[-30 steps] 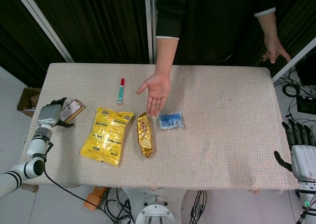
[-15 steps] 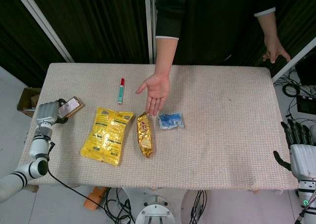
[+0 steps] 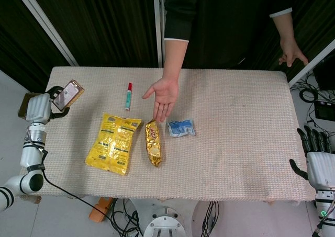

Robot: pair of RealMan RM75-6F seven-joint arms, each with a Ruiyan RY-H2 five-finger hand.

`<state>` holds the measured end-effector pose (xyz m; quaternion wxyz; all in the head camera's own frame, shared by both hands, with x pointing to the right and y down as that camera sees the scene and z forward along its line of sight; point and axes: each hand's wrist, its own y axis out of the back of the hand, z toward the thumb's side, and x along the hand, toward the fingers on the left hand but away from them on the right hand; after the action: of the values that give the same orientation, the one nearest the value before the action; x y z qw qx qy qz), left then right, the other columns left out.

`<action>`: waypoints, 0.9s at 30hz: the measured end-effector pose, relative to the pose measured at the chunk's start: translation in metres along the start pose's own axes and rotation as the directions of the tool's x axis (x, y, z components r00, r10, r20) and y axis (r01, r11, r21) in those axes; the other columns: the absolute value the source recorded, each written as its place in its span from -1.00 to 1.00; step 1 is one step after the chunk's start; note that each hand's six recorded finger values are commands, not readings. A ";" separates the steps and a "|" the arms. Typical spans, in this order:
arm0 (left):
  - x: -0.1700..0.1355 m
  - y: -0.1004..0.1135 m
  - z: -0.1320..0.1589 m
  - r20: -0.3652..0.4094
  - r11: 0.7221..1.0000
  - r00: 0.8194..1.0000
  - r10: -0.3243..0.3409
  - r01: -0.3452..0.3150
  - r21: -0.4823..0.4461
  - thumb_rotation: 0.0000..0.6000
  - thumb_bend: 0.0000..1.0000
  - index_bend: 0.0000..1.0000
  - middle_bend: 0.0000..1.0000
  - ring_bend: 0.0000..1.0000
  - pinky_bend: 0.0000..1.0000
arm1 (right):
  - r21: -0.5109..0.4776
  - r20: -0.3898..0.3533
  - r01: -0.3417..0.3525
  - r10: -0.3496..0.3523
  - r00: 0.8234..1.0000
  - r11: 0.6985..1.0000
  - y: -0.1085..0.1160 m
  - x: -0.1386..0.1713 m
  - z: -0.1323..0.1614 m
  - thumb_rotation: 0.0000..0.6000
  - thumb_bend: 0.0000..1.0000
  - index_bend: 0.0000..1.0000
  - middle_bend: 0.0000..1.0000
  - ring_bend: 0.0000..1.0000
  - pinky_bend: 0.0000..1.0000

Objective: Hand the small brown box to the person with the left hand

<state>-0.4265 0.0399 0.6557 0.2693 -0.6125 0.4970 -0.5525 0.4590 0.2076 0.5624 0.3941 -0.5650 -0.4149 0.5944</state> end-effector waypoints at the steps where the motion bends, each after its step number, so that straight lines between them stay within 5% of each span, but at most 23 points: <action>1: -0.002 0.006 0.009 0.022 1.000 1.000 0.009 -0.008 -0.019 1.00 -0.14 -0.04 0.29 0.10 0.28 | 0.000 0.001 -0.001 0.001 1.000 1.000 0.000 0.000 0.000 1.00 -0.65 -1.00 -1.00 -1.00 -1.00; 4: -0.012 0.020 0.047 0.123 0.997 0.992 0.023 -0.014 -0.069 1.00 -0.14 -0.03 0.31 0.11 0.29 | 0.002 0.003 -0.005 0.005 1.000 1.000 -0.002 -0.001 0.000 1.00 -0.65 -1.00 -1.00 -1.00 -1.00; 9: -0.018 0.024 0.124 0.307 0.996 0.952 0.011 0.017 -0.088 1.00 -0.14 -0.02 0.31 0.12 0.30 | 0.002 0.003 -0.019 0.019 1.000 1.000 -0.007 -0.002 0.001 1.00 -0.65 -1.00 -1.00 -1.00 -1.00; 17: -0.006 -0.014 0.232 0.501 0.999 0.864 -0.045 0.039 0.022 1.00 -0.14 0.00 0.32 0.13 0.31 | 0.000 0.035 -0.014 0.014 0.999 1.000 -0.004 0.002 -0.008 1.00 -0.65 -1.00 -1.00 -1.00 -1.00; 23: 0.006 -0.051 0.251 0.490 0.993 0.865 -0.110 0.075 0.090 1.00 -0.14 -0.01 0.32 0.13 0.31 | -0.005 0.055 -0.013 0.013 0.998 1.000 -0.003 0.004 -0.018 1.00 -0.65 -1.00 -1.00 -1.00 -1.00; 27: 0.008 -0.066 0.250 0.481 0.990 0.868 -0.123 0.072 0.123 1.00 -0.27 -0.35 0.00 -0.06 0.25 | -0.009 0.059 -0.016 0.016 0.998 1.000 -0.004 0.004 -0.021 1.00 -0.65 -1.00 -1.00 -1.00 -1.00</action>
<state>-0.1711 0.0019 0.6560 0.3884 -0.7418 0.3528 -0.4176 0.4801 0.2137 0.5649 0.3743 -0.5522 -0.4245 0.6122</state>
